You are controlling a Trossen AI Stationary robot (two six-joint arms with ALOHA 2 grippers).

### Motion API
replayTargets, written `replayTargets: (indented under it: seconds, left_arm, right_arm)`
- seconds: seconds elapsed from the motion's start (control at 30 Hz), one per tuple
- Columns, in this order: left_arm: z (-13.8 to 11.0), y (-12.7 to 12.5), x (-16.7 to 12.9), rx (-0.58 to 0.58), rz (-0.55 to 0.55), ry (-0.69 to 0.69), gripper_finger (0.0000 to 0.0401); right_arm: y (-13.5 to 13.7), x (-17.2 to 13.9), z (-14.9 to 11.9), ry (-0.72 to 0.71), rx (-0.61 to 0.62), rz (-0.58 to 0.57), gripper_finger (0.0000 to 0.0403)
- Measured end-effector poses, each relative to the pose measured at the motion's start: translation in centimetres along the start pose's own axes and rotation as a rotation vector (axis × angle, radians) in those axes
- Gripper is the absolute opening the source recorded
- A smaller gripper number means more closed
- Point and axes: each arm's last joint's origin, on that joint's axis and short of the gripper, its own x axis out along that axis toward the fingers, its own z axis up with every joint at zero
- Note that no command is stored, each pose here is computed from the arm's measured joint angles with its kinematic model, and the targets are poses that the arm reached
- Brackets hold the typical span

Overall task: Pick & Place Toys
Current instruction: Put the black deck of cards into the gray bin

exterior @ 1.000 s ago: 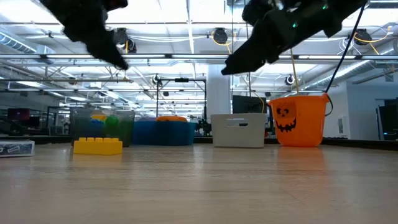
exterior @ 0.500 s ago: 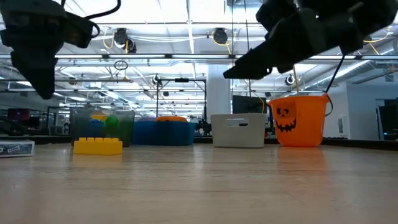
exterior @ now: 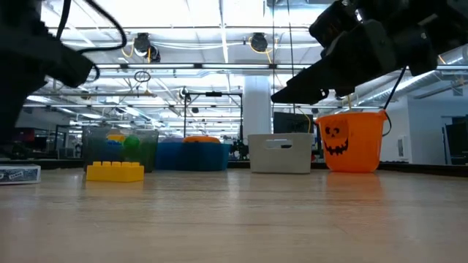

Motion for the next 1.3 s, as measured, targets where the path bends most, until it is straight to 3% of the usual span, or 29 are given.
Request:
replayTargets:
  seconds: [0.23, 0.5, 0.77, 0.93, 1.07, 1.3]
  left_arm:
    - [-0.4, 0.1, 1.7, -0.041, 0.144, 0.081, 0.0170]
    - [-0.3, 0.4, 1.7, -0.090, 0.189, -0.009, 0.0170]
    - [-0.1, -1.4, 1.9, -0.067, -0.004, -0.020, 0.0170]
    - [0.1, -2.3, 2.8, -0.021, -0.021, -0.022, 0.0170]
    - [0.3, -2.8, 3.6, 0.039, -0.031, -0.009, 0.0170]
    - [1.2, -4.9, 2.7, 0.170, -0.192, -0.031, 0.0170]
  right_arm:
    - [0.5, -0.1, 0.0, 0.001, 0.047, 0.018, 0.0392]
    - [1.6, -0.2, -0.1, 0.002, 0.034, 0.056, 0.0392]
    - [1.8, -0.2, -0.1, 0.002, 0.040, 0.063, 0.0391]
    - [1.8, -0.2, -0.1, 0.001, 0.055, 0.063, 0.0391]
    - [1.8, -0.2, 0.0, -0.002, 0.055, 0.063, 0.0391]
    - [1.8, -0.2, 0.0, -0.002, 0.058, 0.060, 0.0391]
